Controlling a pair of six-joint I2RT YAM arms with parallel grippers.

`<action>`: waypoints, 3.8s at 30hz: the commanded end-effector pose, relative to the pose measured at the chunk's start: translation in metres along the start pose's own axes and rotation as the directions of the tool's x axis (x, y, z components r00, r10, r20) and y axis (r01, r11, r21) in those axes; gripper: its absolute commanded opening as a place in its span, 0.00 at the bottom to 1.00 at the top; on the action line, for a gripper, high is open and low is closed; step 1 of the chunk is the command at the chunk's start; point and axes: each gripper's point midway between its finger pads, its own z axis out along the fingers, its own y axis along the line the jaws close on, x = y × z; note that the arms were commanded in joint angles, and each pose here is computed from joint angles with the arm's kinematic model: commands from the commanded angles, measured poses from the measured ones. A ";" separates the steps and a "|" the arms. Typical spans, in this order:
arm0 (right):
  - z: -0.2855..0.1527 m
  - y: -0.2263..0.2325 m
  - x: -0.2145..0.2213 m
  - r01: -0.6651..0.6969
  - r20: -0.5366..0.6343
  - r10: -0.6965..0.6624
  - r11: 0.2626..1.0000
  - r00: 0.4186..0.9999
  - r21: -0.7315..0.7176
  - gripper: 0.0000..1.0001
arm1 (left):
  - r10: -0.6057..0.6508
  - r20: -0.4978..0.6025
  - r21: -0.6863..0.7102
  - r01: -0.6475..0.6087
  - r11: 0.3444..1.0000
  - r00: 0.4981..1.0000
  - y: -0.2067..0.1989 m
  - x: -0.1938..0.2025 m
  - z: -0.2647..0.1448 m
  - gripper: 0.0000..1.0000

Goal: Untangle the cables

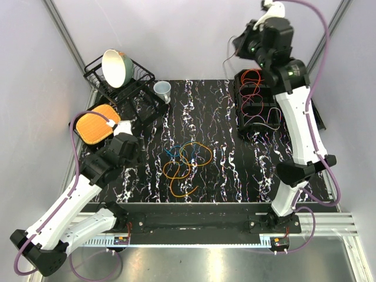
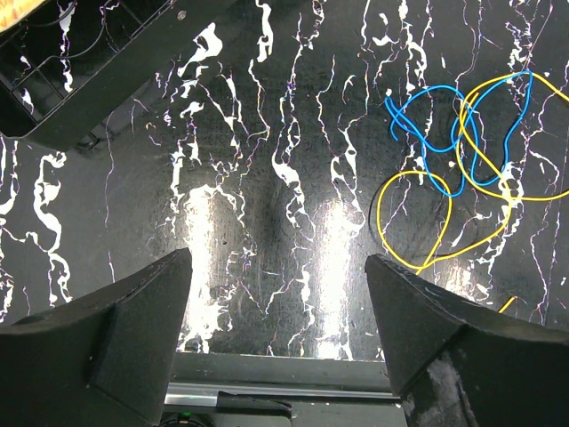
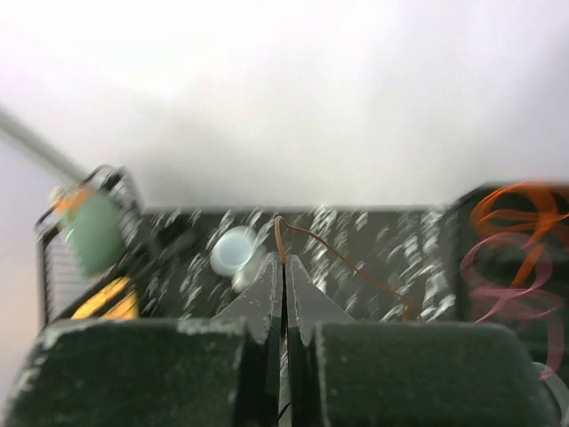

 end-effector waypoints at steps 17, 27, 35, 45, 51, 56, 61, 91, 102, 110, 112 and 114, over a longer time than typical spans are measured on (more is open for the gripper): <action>-0.047 -0.224 -0.123 0.003 0.256 -0.216 0.769 0.942 0.639 0.00 | -0.002 0.035 0.004 0.002 1.000 0.999 -0.003 -0.009 0.004 0.81; -0.035 -0.321 -0.107 -0.053 0.219 -0.132 0.734 0.967 0.677 0.00 | 0.002 0.030 0.004 -0.002 1.000 1.000 -0.004 -0.008 0.006 0.81; -0.028 -0.353 -0.079 -0.069 0.168 -0.071 0.709 0.983 0.702 0.00 | 0.009 0.019 -0.002 -0.009 1.000 1.000 -0.004 -0.006 0.008 0.81; -0.030 -0.358 -0.078 -0.067 0.163 -0.072 0.698 0.984 0.713 0.00 | 0.013 0.014 -0.003 -0.013 1.000 1.000 -0.005 -0.006 0.009 0.80; -0.025 -0.363 -0.071 -0.066 0.148 -0.058 0.701 0.987 0.710 0.32 | 0.013 0.014 -0.003 -0.013 1.000 1.000 -0.004 -0.005 0.009 0.80; -0.023 -0.370 -0.060 -0.087 0.139 -0.021 0.681 0.990 0.727 1.00 | 0.012 0.014 -0.003 -0.012 1.000 1.000 -0.004 -0.005 0.009 0.80; -0.023 -0.367 -0.059 -0.092 0.136 -0.009 0.692 0.991 0.716 1.00 | 0.013 0.015 -0.003 -0.013 1.000 1.000 -0.005 -0.006 0.009 0.80; -0.056 -0.124 0.163 -0.317 -0.308 0.367 0.927 0.878 0.202 0.98 | 0.113 -0.312 0.139 -0.072 0.988 0.943 -0.109 0.092 0.068 0.70; -0.068 -0.078 0.204 -0.311 -0.402 0.350 0.937 0.846 0.161 0.98 | 0.067 -0.341 0.156 -0.014 0.988 0.938 -0.125 0.122 0.092 0.69; -0.066 -0.071 0.217 -0.305 -0.430 0.345 0.939 0.834 0.161 0.97 | 0.073 -0.329 0.130 -0.031 0.991 0.942 -0.124 0.123 0.098 0.66; -0.065 -0.070 0.220 -0.304 -0.436 0.344 0.939 0.832 0.161 0.97 | 0.090 -0.306 0.117 -0.057 0.991 0.948 -0.124 0.118 0.095 0.63; -0.065 -0.069 0.223 -0.302 -0.442 0.344 0.939 0.828 0.165 0.97 | 0.111 -0.287 0.095 -0.087 0.992 0.951 -0.122 0.115 0.092 0.63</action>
